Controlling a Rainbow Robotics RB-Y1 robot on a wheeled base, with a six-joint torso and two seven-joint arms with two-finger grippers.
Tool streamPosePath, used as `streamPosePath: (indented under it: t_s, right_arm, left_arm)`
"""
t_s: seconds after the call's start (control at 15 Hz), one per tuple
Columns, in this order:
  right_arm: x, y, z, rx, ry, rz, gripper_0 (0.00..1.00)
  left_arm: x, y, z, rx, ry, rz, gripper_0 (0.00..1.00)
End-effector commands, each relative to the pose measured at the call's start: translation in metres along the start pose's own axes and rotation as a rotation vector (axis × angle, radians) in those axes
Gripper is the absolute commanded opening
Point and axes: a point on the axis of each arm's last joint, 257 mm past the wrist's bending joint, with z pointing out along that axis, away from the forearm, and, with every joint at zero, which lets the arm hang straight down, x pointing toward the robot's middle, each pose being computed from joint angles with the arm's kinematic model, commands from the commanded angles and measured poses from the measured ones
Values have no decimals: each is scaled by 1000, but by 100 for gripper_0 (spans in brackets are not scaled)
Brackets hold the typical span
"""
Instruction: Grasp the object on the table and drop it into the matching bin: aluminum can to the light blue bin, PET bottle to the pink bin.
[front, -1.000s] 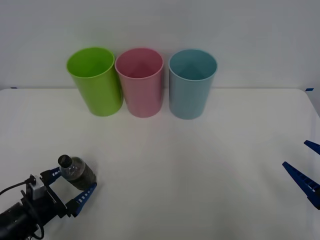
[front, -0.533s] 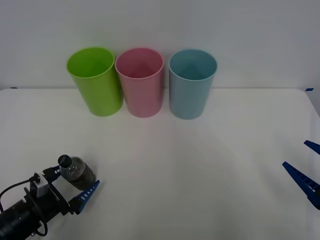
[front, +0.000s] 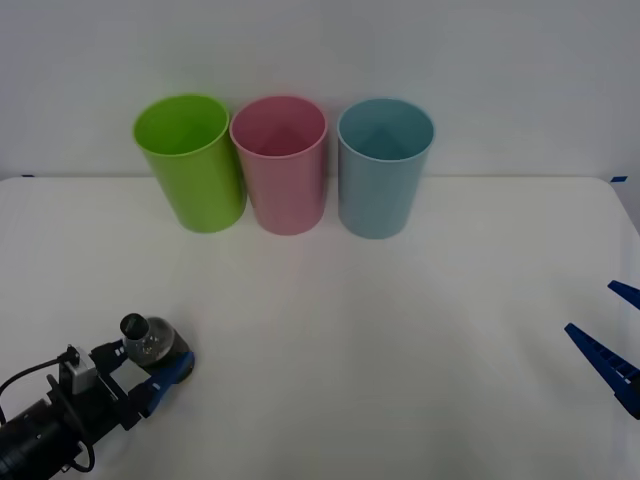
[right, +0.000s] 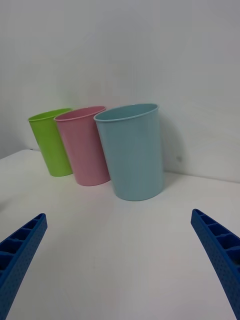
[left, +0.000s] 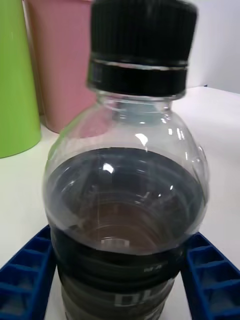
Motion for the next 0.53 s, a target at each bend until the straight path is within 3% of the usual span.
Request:
streamPosePath:
  t_s: [0.07,0.27,0.53]
  right_arm:
    - [0,0,0,0,0,0,100]
    - [0,0,0,0,0,0,100]
    - [0,0,0,0,0,0,100]
  left_arm:
    - [1,-1,-2,-1,3,-1,0]
    - [0,0,-3,-5,-3,-6,0]
    - [-18,5,-5,-14,-56,-13,0]
